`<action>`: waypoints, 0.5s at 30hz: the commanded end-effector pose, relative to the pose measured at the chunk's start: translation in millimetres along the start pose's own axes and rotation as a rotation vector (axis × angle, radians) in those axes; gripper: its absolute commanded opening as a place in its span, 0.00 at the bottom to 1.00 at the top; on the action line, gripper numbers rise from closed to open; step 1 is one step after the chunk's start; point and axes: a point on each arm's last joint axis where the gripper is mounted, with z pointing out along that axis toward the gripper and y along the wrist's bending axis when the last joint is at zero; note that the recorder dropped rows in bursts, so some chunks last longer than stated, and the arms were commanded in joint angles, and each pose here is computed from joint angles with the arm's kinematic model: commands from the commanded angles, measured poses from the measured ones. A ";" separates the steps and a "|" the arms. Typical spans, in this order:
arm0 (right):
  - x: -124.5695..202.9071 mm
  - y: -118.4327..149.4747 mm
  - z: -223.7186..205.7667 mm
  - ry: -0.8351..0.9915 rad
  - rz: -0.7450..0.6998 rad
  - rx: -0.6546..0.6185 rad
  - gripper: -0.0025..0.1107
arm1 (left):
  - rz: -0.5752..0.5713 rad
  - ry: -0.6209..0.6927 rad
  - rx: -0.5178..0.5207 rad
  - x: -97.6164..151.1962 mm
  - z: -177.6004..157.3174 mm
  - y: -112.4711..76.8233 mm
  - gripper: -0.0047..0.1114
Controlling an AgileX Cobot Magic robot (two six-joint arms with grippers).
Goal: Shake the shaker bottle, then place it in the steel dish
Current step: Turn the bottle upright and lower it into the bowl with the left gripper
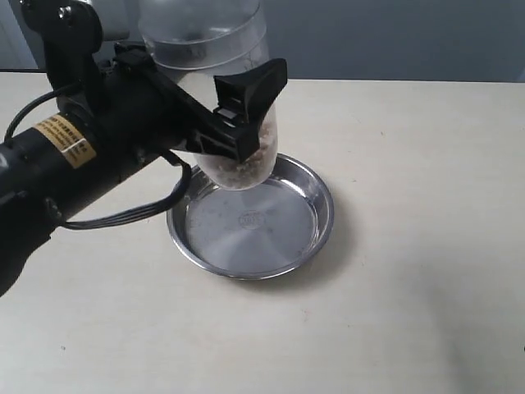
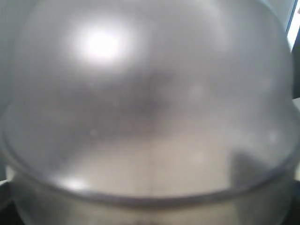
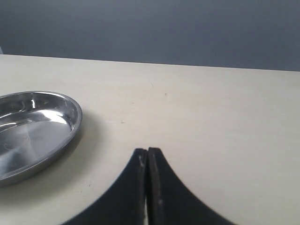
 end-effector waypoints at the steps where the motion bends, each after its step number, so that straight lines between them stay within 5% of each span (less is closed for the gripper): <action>1: -1.0 -0.2 -0.2 -0.016 -0.005 0.001 0.02 | 0.012 -0.053 0.019 -9.7 -0.6 -2.8 0.04; 11: -1.0 -0.2 -0.2 -0.016 -0.005 0.001 0.02 | 0.162 -0.037 0.027 32.3 24.9 -1.5 0.04; 15: -1.0 -0.2 -0.2 -0.016 -0.005 0.001 0.02 | 0.118 -0.024 -0.072 64.6 37.8 10.8 0.04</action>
